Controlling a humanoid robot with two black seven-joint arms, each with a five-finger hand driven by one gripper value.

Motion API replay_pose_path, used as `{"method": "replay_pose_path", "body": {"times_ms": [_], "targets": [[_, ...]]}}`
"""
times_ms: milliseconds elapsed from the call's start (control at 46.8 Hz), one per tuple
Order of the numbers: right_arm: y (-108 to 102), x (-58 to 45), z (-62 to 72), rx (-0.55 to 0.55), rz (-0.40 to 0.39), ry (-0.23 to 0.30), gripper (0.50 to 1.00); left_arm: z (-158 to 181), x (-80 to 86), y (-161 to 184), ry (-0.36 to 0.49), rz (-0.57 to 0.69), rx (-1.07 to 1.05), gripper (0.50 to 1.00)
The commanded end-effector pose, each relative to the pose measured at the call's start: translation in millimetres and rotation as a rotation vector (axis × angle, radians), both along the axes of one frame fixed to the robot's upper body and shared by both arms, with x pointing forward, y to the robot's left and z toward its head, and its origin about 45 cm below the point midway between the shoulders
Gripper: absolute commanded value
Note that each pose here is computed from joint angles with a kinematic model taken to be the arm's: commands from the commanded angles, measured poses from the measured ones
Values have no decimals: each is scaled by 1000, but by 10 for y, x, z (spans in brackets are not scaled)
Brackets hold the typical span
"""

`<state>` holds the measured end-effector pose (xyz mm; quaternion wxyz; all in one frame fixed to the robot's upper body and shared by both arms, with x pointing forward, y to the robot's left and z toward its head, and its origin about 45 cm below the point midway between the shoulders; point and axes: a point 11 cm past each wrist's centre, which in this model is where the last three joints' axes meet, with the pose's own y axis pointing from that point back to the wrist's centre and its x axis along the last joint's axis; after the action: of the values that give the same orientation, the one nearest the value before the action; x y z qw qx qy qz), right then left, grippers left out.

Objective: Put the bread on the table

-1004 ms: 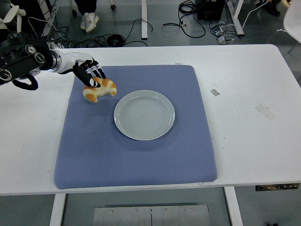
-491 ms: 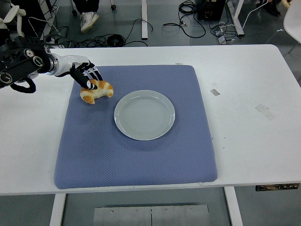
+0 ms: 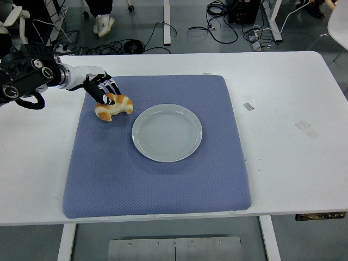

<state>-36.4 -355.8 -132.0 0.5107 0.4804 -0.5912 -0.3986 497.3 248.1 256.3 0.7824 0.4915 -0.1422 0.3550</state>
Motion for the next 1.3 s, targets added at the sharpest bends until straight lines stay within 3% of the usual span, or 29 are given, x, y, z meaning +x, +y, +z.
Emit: {"method": "replay_pose_path", "body": {"times_ms": [0,43,342,491,662,769,983,1282], "targets": [[0,0,0,0,0,0,1000,7,4,-1,-3,1,0,500],[0,0,0,0,0,0,1000,7,4,-1,-3,1,0,501],[0,0,0,0,0,0,1000,-3,1,-66,-1,-1,-16,716],[0,0,0,0,0,0,1000,-1,2,-58,-1,1,-17,748],[0,0,0,0,0,0,1000,-16,-3,-56,5,6,-13,836],[0,0,0,0,0,0,1000,-4,-4,-75,12,13,-38,967],[0,0,0,0,0,0,1000,46,14,-99,15,43,-101,975],[0,0,0,0,0,0,1000,280,141,-47,-64,126,-230,980]]}}
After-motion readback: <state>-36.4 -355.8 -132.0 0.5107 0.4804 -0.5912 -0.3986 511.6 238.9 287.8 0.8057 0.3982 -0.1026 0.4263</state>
